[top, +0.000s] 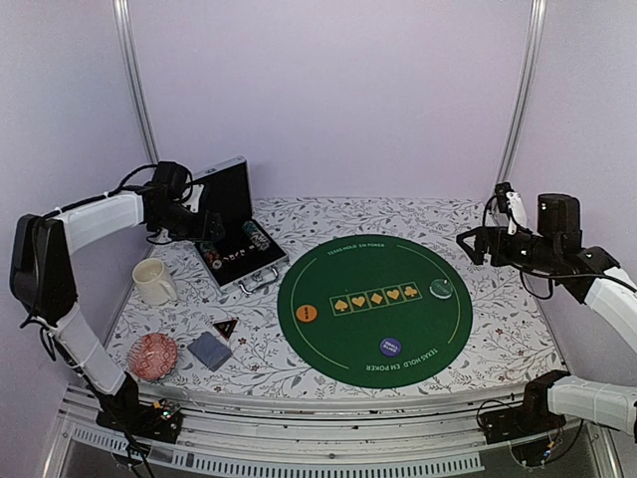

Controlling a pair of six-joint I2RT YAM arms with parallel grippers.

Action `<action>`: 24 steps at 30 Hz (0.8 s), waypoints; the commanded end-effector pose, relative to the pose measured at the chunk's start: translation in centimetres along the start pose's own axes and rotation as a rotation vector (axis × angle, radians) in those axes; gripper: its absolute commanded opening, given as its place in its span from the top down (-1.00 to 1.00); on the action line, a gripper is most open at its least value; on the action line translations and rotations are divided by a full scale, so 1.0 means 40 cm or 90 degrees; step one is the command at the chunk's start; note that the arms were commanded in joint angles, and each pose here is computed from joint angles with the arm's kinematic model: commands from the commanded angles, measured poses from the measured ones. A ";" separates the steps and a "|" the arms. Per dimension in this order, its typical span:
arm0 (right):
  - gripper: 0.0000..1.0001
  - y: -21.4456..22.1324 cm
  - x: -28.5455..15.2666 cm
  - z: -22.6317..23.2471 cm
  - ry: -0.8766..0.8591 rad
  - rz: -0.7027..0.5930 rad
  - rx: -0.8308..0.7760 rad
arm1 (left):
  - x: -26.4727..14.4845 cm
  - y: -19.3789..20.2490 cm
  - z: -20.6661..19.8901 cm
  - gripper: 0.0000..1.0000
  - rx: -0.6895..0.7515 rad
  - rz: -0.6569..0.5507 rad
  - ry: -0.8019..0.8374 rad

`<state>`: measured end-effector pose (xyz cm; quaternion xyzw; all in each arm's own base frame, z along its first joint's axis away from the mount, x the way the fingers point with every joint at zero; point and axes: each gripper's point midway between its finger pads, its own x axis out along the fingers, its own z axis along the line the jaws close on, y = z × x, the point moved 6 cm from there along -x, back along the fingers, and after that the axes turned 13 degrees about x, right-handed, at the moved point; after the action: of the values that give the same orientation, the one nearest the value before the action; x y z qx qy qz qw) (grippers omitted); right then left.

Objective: Distribute texas hold em gaming equipment
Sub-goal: Pick up the pile of poker chips from the chip case.

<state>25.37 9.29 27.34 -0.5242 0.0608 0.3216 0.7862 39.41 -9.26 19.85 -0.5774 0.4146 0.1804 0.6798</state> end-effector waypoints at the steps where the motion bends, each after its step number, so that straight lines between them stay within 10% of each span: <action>1: -0.98 -0.040 -0.013 0.045 -0.062 -0.030 -0.050 | 0.031 0.020 0.040 -0.59 0.069 0.092 -0.062; 24: -0.98 -0.056 0.089 0.026 -0.035 0.034 -0.018 | 0.240 0.063 0.039 -0.12 0.284 0.195 -0.093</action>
<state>28.99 10.87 26.24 -0.5216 0.0725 0.3629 0.7688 42.20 -8.02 11.02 -0.3422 0.4921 0.2448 0.7621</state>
